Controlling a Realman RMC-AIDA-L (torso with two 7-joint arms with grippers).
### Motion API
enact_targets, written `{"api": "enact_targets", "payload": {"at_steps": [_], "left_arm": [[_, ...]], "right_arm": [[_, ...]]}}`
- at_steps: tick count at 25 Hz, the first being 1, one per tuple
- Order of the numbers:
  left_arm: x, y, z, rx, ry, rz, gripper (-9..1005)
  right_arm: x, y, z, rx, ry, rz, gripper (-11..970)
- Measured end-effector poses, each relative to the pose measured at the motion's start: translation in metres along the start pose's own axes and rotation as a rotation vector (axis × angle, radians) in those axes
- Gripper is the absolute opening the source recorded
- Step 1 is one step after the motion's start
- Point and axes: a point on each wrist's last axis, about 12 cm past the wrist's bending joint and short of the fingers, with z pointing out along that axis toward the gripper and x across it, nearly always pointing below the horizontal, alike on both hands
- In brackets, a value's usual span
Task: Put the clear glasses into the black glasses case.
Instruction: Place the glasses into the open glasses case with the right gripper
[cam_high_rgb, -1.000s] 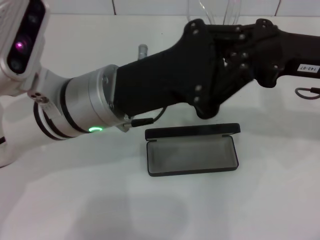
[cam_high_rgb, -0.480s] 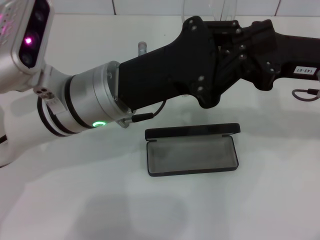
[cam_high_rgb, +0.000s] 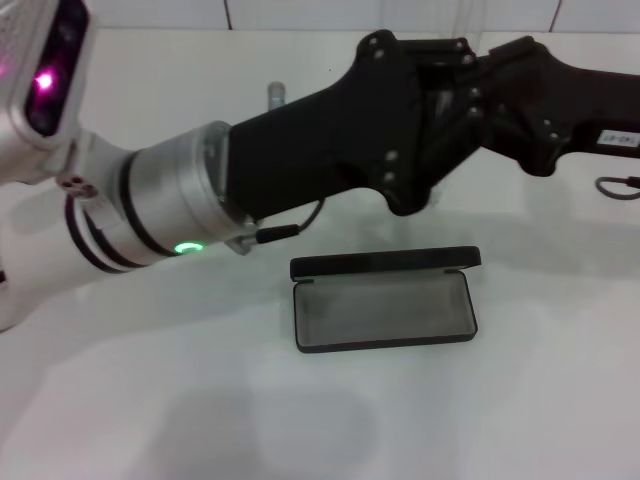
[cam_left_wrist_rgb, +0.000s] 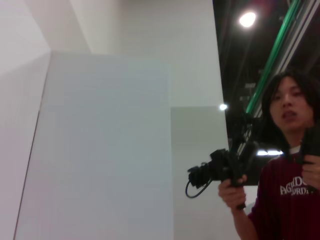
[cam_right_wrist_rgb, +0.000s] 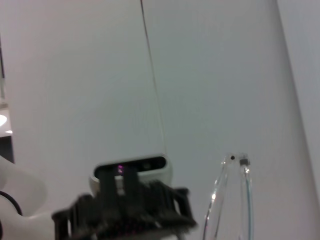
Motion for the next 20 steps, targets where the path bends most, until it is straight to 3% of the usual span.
{"api": "enact_targets", "payload": {"at_steps": [5, 6, 9, 12, 16, 20], "left_arm": [[-0.006, -0.001, -0.011, -0.004, -0.011, 0.014, 56], [-0.017, -0.001, -0.042, -0.051, 0.012, 0.034, 57], [-0.03, -0.001, -0.075, -0.118, 0.048, 0.034, 57], [-0.047, 0.002, -0.11, -0.218, 0.091, 0.029, 58], [-0.066, 0.002, -0.144, -0.332, 0.135, 0.04, 60], [-0.075, -0.001, -0.16, -0.385, 0.134, 0.068, 62]], "right_arm": [[-0.005, 0.0, -0.023, 0.049, 0.032, -0.018, 140], [-0.008, 0.001, -0.029, 0.057, 0.053, -0.021, 140], [-0.021, 0.008, -0.045, 0.067, 0.161, -0.027, 141], [-0.038, 0.021, -0.052, 0.085, 0.37, -0.051, 141], [-0.052, 0.045, -0.033, 0.092, 0.663, -0.11, 142], [-0.056, 0.067, 0.014, 0.069, 0.951, -0.182, 143]]}}
